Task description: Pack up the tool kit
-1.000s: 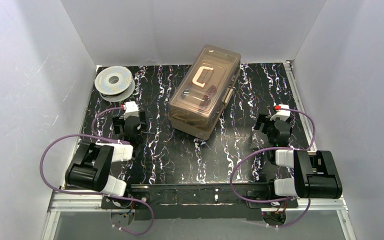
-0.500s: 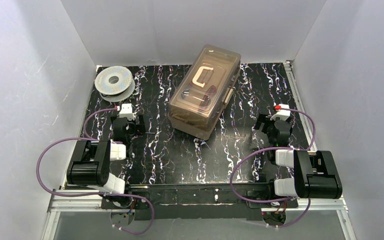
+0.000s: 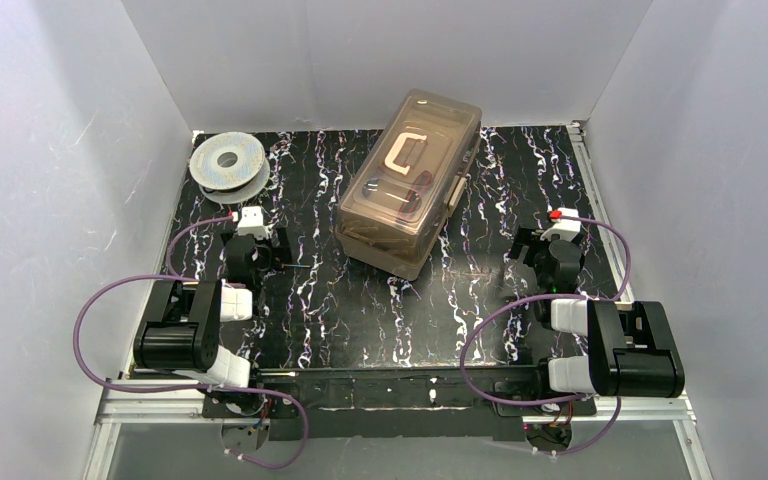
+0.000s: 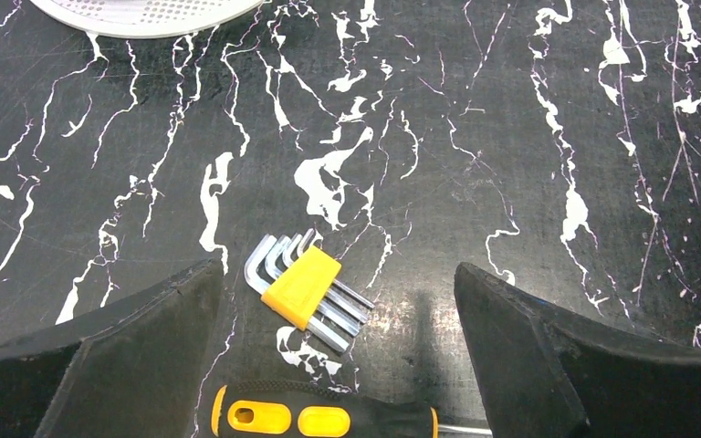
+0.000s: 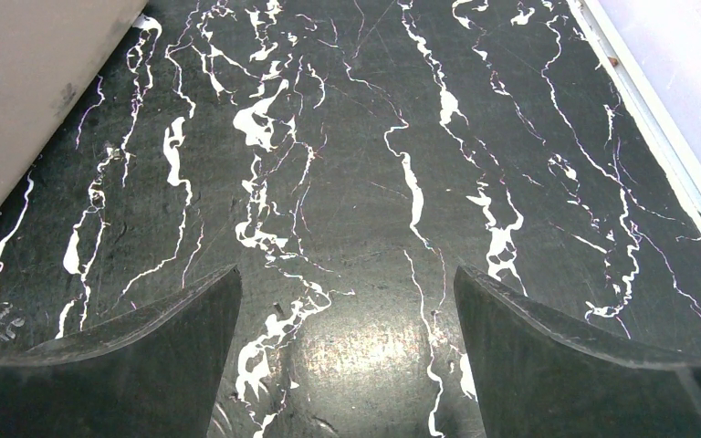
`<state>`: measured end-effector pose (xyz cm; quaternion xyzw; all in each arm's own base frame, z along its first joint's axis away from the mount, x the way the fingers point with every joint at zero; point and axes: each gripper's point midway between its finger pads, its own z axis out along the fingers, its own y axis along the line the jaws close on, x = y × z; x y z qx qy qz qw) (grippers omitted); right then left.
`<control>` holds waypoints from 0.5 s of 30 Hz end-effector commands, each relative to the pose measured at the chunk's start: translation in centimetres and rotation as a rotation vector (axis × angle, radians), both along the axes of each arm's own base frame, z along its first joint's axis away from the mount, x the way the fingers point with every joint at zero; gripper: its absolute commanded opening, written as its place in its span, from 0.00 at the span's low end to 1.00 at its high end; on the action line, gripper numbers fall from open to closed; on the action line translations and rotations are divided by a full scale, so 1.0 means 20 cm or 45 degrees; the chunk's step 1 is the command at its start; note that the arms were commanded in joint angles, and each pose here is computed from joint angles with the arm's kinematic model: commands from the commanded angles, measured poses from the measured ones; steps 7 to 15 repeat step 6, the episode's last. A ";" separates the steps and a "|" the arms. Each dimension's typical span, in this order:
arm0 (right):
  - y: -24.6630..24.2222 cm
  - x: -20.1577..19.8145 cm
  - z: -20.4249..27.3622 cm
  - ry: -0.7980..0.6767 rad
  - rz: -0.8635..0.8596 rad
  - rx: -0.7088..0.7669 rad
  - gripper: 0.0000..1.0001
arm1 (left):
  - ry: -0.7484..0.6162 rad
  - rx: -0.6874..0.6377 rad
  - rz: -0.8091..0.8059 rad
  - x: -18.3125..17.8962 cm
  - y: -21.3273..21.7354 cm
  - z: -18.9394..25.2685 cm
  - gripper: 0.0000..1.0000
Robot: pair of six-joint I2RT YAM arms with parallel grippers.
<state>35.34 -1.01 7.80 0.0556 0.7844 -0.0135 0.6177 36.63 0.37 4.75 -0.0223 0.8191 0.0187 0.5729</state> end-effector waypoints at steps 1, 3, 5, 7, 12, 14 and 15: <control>0.00 0.07 0.14 -0.117 0.001 0.000 0.94 | -0.032 -0.009 -0.006 0.01 0.00 0.03 0.98; 0.00 0.07 0.14 -0.117 0.001 0.000 0.94 | -0.026 -0.010 -0.005 0.01 0.00 0.03 0.98; 0.00 0.07 0.14 -0.118 0.001 0.000 0.94 | -0.029 -0.010 -0.005 0.01 0.00 0.03 0.98; 0.00 0.07 0.14 -0.117 0.001 0.000 0.94 | -0.033 -0.008 -0.003 0.01 0.00 0.03 0.98; 0.00 0.07 0.14 -0.117 0.001 0.000 0.94 | -0.033 -0.008 -0.003 0.01 0.00 0.03 0.98; 0.00 0.07 0.14 -0.117 0.001 0.000 0.94 | -0.033 -0.008 -0.003 0.01 0.00 0.03 0.98; 0.00 0.07 0.14 -0.117 0.001 0.000 0.94 | -0.033 -0.008 -0.003 0.01 0.00 0.03 0.98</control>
